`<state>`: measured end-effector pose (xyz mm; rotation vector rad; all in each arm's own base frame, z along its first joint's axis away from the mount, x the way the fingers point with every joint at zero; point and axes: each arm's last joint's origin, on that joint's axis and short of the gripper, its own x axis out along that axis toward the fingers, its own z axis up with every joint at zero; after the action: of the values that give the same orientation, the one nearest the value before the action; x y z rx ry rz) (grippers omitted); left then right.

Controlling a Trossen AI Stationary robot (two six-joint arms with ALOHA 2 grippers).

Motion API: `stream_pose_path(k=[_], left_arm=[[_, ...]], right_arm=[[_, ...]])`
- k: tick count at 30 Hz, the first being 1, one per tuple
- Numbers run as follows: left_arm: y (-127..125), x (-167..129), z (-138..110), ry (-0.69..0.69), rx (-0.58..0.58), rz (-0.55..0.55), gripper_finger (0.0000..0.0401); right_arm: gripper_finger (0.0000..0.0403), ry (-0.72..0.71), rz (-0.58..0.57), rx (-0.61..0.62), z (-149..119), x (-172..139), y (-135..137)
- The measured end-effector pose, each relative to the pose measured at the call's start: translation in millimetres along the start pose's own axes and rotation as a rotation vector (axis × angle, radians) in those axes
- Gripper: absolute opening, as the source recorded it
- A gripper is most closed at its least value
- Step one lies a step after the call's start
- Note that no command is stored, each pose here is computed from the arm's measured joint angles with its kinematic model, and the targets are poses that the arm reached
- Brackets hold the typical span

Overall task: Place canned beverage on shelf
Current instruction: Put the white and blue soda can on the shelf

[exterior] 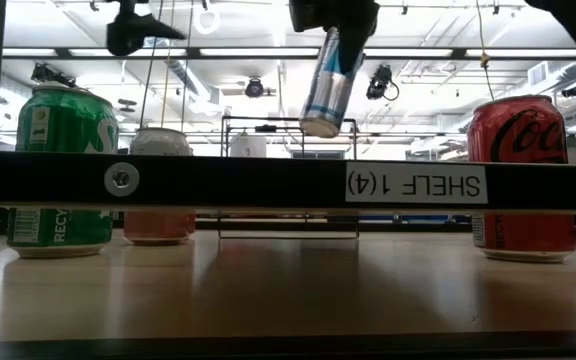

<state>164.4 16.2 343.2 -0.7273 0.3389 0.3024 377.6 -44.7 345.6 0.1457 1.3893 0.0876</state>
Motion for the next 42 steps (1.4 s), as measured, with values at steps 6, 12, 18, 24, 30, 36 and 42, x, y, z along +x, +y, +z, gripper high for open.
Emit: stream_pose_path(k=[6, 12, 18, 24, 30, 36, 42], left_arm=[[-6, -17, 9, 0.120, 0.217, 0.124, 0.0288], [-7, -27, 14, 0.145, 0.352, 0.181, 0.0288], [-5, -19, 10, 0.199, 0.361, 0.213, 0.0288], [-5, -14, 7, 0.240, 0.360, 0.229, 0.0288], [-4, -15, 5, 0.271, 0.333, 0.230, 0.0288], [-4, -16, 4, 0.294, 0.297, 0.206, 0.0288], [-4, -17, 4, 0.295, 0.269, 0.197, 0.0288]], right_arm=[[0.0252, -0.037, 0.002, -0.017, 4, 0, 0], [0.0252, 0.001, -0.021, 0.000, 7, 12, -5], [0.0252, 0.076, -0.045, -0.003, 15, 37, -9], [0.0252, 0.129, -0.071, -0.020, 16, 47, -12], [0.0252, 0.151, -0.088, -0.032, 19, 55, -14], [0.0252, 0.155, -0.091, -0.042, 18, 56, -15], [0.0252, 0.226, -0.072, -0.035, 12, 71, -23]])
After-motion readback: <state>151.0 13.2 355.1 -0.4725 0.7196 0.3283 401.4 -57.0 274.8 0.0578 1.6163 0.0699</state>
